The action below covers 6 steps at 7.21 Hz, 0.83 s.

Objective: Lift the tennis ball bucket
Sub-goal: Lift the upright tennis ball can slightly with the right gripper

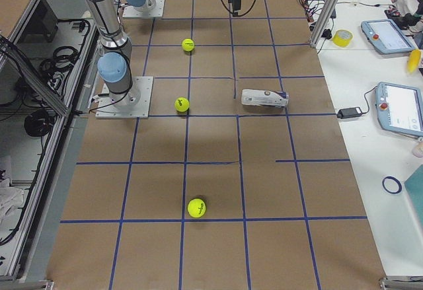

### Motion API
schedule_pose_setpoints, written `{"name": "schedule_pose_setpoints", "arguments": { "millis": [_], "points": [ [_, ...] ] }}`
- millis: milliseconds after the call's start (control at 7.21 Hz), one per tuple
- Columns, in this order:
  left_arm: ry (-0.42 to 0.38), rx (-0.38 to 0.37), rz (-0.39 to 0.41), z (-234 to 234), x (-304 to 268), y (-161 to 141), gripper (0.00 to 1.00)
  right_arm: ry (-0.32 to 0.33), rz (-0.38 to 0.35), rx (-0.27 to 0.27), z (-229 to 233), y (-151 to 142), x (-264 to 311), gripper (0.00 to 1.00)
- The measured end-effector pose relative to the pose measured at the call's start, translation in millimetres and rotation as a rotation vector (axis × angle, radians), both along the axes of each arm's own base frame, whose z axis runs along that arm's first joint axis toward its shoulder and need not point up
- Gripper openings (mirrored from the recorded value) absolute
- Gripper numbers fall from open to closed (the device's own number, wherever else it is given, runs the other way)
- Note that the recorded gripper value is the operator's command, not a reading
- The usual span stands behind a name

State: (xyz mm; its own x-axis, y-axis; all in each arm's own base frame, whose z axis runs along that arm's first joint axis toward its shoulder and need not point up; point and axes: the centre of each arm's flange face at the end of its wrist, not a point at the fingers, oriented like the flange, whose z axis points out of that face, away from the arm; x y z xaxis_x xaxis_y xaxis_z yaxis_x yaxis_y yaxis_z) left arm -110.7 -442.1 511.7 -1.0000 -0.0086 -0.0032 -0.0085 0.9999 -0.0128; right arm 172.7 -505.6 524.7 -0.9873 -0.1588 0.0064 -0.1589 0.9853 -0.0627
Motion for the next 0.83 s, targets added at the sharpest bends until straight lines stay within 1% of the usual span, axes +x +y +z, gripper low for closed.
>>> {"name": "schedule_pose_setpoints", "arguments": {
  "millis": [277, 416, 554, 693, 832],
  "points": [
    [0.002, -0.001, 0.001, 0.6, -0.2, 0.5, 1.00, -0.006, -0.014, 0.005, -3.2, -2.7, -3.8, 1.00],
    [0.003, -0.003, 0.000, 1.3, -0.3, 1.1, 1.00, -0.008, -0.043, 0.011, -6.4, -10.1, -17.0, 1.00],
    [0.004, -0.004, 0.000, 1.7, -0.5, 1.4, 1.00, -0.010, -0.092, 0.025, -15.9, -30.4, -42.7, 1.00],
    [0.004, -0.004, 0.000, 1.8, -0.5, 1.4, 1.00, -0.009, -0.147, 0.041, -30.1, -63.2, -76.1, 1.00],
    [0.003, -0.004, 0.000, 1.6, -0.4, 1.6, 1.00, 0.009, -0.195, 0.049, -45.6, -102.2, -108.2, 1.00]
  ]
}}
